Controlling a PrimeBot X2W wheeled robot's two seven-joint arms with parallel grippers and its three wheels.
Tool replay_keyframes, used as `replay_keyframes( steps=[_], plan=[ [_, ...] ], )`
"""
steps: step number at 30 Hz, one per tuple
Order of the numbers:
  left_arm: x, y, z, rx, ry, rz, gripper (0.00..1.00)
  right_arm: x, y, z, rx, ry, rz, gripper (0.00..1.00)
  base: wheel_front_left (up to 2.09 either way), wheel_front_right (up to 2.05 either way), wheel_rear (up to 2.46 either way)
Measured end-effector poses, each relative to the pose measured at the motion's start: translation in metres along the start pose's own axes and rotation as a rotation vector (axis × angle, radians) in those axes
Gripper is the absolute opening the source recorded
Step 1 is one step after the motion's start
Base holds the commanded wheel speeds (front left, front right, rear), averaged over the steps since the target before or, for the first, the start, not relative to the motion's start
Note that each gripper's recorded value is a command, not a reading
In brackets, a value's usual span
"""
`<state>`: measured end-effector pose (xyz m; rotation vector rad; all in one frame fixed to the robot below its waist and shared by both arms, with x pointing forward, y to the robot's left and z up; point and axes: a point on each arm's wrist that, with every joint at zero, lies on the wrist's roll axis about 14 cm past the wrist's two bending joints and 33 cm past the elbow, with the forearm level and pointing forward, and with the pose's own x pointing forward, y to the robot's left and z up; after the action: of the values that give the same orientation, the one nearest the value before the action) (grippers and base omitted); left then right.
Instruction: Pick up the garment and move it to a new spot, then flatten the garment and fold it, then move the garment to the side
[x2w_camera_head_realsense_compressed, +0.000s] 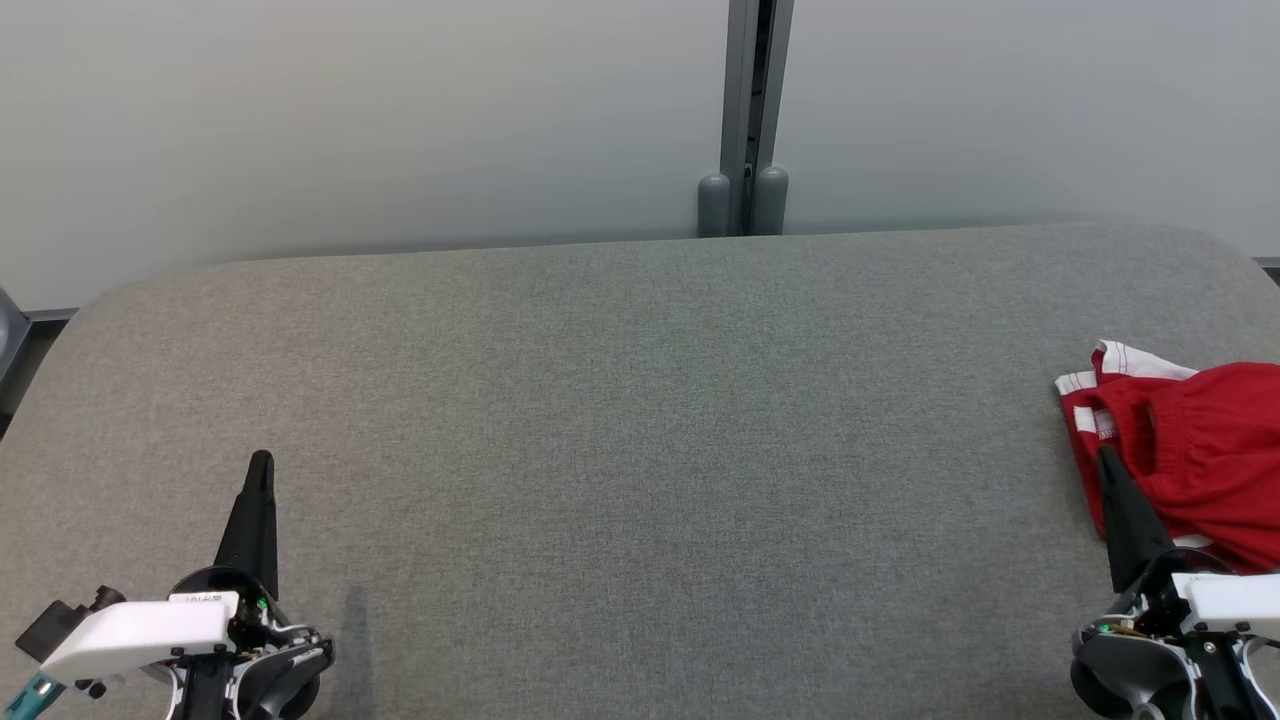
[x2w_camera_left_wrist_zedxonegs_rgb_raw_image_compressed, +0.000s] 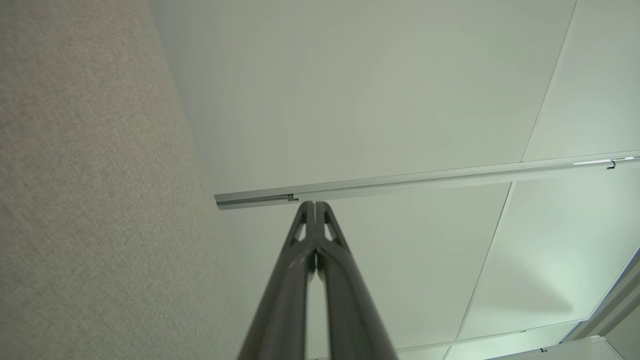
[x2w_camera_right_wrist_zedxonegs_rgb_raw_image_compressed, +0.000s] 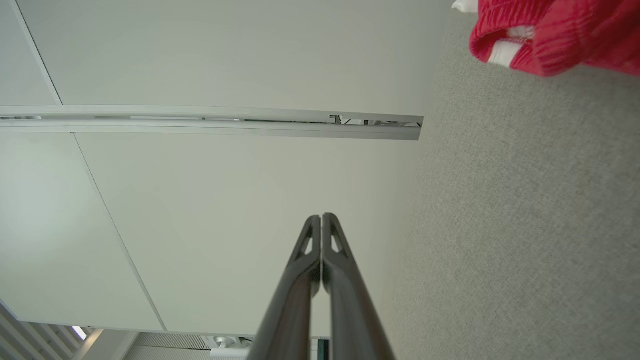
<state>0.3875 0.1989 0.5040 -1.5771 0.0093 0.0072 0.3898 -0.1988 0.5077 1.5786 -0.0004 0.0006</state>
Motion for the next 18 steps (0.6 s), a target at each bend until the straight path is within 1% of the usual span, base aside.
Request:
replay_keyframes(
  steps=[18],
  plan=[
    [0.0,0.0,0.0,0.0,0.0,0.0,0.0,0.0,0.0,-0.0001,0.0,0.0,0.0,0.0,0.0,0.0,0.0]
  ],
)
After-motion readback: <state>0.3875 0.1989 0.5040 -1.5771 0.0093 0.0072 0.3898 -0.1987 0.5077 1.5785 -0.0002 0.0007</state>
